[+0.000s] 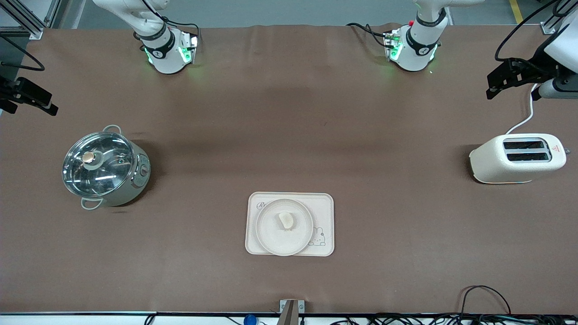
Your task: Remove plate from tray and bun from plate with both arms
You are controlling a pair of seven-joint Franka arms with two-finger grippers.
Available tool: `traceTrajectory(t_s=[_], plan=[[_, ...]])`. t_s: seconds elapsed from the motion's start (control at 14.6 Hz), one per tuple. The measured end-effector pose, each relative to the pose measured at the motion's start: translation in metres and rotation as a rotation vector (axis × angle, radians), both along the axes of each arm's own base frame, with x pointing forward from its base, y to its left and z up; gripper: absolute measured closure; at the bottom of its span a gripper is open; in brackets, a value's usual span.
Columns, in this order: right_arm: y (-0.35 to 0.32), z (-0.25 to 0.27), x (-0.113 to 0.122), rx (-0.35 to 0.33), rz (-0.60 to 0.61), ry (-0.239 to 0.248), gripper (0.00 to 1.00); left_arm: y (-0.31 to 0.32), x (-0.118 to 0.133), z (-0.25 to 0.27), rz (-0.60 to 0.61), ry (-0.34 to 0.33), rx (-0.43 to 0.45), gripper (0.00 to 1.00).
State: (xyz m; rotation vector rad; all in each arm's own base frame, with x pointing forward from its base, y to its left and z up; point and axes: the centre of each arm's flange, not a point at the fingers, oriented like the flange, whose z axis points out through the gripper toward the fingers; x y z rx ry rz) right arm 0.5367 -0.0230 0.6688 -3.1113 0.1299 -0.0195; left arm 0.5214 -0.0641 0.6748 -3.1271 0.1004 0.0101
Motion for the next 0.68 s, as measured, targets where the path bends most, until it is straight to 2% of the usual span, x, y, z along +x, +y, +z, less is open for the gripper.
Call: traceTrajectory(t_s=[0.68], plan=[[0.0012, 0.0020, -0.0020, 0.000, 0.002, 0.000, 0.00, 0.0025, 0.0010, -0.0006, 0.005, 0.001, 0.000, 0.00]])
